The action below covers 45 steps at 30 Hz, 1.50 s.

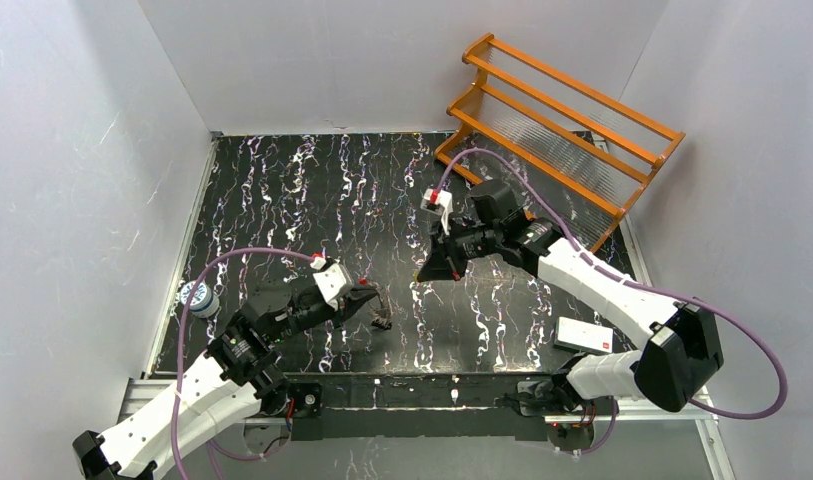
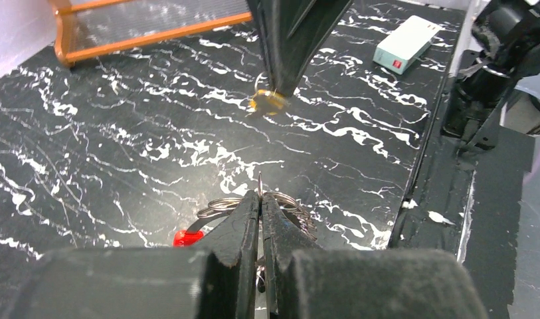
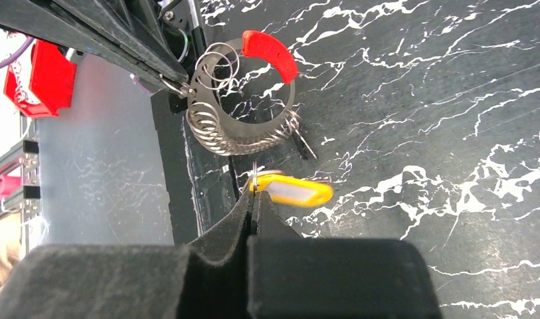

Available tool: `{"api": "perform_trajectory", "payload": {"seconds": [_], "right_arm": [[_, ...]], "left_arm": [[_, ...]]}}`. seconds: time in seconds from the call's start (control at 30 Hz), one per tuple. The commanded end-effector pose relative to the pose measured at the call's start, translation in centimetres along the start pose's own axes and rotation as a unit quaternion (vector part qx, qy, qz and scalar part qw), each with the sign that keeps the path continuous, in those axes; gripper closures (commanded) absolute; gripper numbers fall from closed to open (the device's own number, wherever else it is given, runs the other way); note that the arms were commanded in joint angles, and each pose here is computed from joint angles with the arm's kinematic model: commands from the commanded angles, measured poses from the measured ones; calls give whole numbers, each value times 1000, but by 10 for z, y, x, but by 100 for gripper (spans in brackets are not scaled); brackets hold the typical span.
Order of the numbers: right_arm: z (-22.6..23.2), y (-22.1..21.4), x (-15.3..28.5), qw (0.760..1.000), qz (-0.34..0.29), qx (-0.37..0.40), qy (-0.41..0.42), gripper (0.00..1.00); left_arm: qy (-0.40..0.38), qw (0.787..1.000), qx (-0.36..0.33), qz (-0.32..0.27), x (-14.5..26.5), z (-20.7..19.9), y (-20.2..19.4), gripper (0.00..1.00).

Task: Put the keys on the keyring

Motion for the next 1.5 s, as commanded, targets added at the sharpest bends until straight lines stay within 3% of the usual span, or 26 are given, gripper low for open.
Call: {"api": "perform_trajectory", "payload": {"seconds": [0.0,0.5,0.93,1.47], "right_arm": [[15,16,-4,998,-9,51,40,99],[40,23,-29,993,19,103,62,99],[48,23,-14,992,0,120,26,99],[60,20,-15,986,34,122,112,99]], "left_arm": [[-41,997,-26,-59,-3,-3,17,100],[-68,995,-29,-70,-5,-8,15,100],[-64,995,-29,-65,-5,-7,12,100],[-65,995,-30,-63,-7,-7,13,100]]}}
Point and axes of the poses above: each gripper's point midway between its finger pads, its own x axis back along the fingers, its own z axis along the line the jaws close on, y = z × x, the point moved 10 cm from there along x, back along the fingers, and after that the axes turned 6 degrees about -x, right-handed, at the moved point
